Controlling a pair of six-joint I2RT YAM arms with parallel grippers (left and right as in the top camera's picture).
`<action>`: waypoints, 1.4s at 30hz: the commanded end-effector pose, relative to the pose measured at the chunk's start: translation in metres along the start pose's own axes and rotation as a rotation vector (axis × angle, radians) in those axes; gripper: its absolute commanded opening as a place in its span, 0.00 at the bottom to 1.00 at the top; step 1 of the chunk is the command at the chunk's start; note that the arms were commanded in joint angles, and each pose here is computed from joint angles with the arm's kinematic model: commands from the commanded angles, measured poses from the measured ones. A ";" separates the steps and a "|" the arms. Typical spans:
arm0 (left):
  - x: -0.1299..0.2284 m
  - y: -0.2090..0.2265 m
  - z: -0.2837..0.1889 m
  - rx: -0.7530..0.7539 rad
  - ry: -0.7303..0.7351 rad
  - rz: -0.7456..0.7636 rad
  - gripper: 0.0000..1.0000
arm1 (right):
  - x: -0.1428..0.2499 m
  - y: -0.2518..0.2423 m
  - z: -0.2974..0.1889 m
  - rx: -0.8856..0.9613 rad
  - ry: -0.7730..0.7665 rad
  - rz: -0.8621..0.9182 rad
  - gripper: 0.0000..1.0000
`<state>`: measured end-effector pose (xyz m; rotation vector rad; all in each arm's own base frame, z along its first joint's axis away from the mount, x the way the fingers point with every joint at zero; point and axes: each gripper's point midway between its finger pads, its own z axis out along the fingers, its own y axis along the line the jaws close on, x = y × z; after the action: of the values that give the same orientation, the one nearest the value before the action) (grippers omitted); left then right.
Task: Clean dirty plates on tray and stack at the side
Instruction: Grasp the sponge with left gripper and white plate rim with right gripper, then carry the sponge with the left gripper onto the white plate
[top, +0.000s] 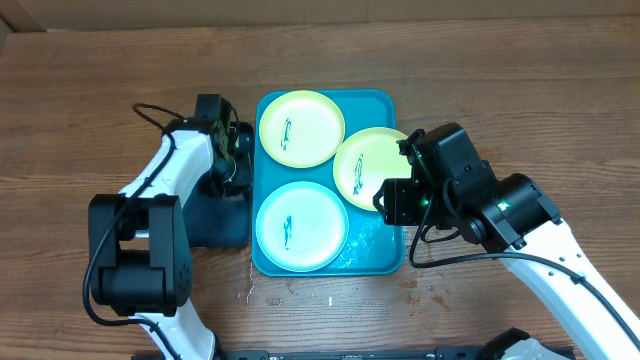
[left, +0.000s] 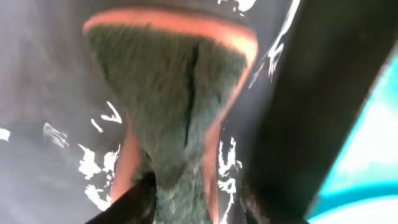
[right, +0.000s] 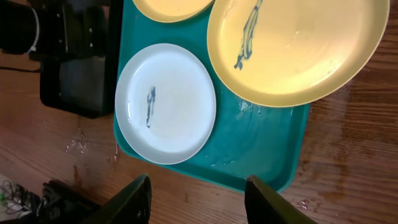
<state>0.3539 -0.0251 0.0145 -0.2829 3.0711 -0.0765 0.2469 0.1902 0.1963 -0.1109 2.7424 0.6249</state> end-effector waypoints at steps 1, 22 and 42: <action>-0.013 -0.004 -0.012 0.003 -0.013 0.010 0.47 | -0.001 0.000 0.000 0.008 -0.009 -0.004 0.50; -0.008 0.002 0.032 -0.034 0.087 0.032 0.04 | -0.016 -0.030 -0.001 0.172 -0.108 0.197 0.42; -0.022 -0.056 -0.206 0.183 -0.222 0.104 0.04 | 0.020 -0.024 0.154 0.092 0.315 0.121 0.26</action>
<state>0.3836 -0.0422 0.2030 -0.1692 2.8576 -0.1757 0.2893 0.2151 0.0636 0.0317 3.0261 0.4397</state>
